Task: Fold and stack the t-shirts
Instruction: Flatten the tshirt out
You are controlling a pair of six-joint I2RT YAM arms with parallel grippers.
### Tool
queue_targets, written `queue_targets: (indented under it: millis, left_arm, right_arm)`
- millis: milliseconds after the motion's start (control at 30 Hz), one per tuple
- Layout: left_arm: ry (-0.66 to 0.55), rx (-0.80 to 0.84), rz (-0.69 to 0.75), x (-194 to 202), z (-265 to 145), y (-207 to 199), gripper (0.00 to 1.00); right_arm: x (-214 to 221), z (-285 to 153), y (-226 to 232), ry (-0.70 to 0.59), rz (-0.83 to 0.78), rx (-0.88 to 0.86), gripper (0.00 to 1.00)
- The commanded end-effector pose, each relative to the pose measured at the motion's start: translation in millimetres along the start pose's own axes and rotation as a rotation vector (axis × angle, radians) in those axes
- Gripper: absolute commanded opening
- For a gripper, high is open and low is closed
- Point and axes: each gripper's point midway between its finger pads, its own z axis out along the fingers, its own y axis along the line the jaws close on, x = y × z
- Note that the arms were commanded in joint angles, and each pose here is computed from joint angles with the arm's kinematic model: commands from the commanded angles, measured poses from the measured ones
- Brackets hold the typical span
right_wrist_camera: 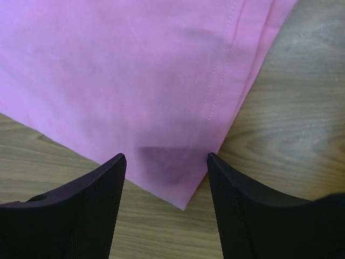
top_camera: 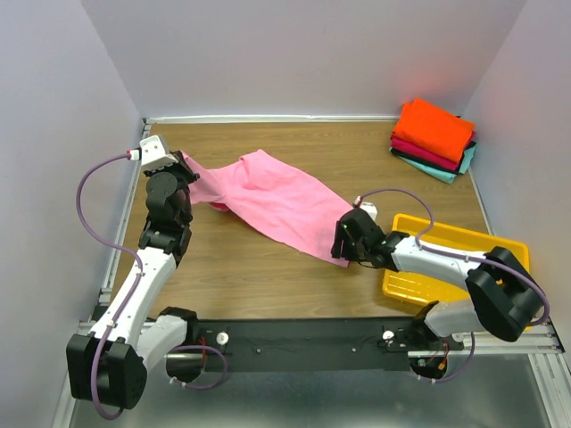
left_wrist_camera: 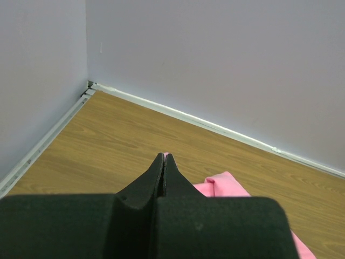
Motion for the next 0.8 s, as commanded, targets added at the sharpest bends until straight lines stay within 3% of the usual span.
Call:
queue_targets:
  millis: [0, 467, 567, 767]
  left_arm:
    - [-0.023, -0.003, -0.008, -5, -2, 3, 0.0]
    - [-0.021, 0.016, -0.007, -4, -1, -1, 0.0]
    - [-0.02, 0.019, -0.009, -3, -1, -1, 0.0]
    - [-0.021, 0.011, -0.007, -2, -2, 1, 0.0]
  right_arm:
    - [16, -8, -23, 0.019, 0.047, 0.114, 0.69]
    - [38, -18, -25, 0.057, 0.045, 0.168, 0.65]
    - [42, -14, -24, 0.07, 0.034, 0.18, 0.58]
    - [44, -5, -27, 0.076, 0.014, 0.219, 0.31]
